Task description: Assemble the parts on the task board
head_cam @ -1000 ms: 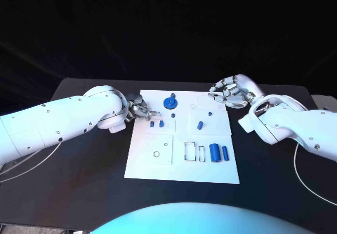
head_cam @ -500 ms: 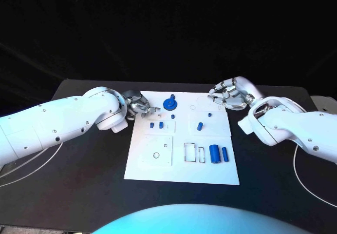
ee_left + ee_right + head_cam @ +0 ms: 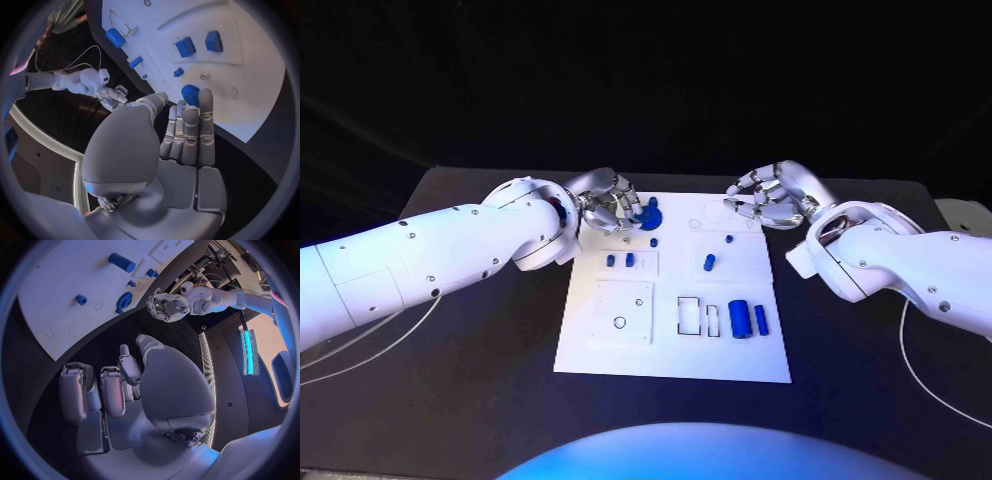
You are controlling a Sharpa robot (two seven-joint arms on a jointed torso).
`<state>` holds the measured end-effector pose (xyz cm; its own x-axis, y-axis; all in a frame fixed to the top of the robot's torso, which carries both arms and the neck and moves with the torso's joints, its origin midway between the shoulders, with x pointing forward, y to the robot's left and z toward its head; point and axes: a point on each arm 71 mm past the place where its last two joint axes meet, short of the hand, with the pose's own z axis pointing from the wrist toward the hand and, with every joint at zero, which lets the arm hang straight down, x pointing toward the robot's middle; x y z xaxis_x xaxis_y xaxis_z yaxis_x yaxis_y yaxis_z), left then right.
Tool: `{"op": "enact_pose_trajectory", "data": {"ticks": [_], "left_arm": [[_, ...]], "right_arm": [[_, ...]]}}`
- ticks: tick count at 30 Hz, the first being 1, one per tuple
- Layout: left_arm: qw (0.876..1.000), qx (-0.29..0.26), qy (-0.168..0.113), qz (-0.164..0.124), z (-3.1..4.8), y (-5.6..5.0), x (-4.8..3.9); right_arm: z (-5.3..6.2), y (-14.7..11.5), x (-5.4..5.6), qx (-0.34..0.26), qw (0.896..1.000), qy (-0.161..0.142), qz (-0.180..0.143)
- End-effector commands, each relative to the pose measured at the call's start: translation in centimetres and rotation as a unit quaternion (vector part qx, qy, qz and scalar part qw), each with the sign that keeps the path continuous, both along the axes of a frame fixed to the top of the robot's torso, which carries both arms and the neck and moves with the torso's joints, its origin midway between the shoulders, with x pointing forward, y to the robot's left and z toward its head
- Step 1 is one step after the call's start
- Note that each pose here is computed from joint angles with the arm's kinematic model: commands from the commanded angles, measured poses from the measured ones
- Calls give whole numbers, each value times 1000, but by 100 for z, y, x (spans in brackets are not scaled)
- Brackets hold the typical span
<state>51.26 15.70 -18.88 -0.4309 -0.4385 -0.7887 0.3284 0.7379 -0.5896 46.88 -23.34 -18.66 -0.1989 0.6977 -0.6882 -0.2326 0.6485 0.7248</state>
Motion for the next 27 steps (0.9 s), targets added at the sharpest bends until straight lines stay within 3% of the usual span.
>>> {"op": "enact_pose_trajectory", "data": {"ticks": [1,4,12,27], "left_arm": [[992,43,-97,-68,55,-117,-27],[988,72,-109,-87,25,-174,-28],[976,148,-106,-116,-72,-264,-4],[968,189,-91,-138,-145,-426,31]], "right_arm": [[-2,16,-4,0,1000,-1,7],[-2,18,-4,0,1000,-1,7],[0,21,-4,0,1000,-3,7],[2,35,-4,1,1000,-4,8]]}}
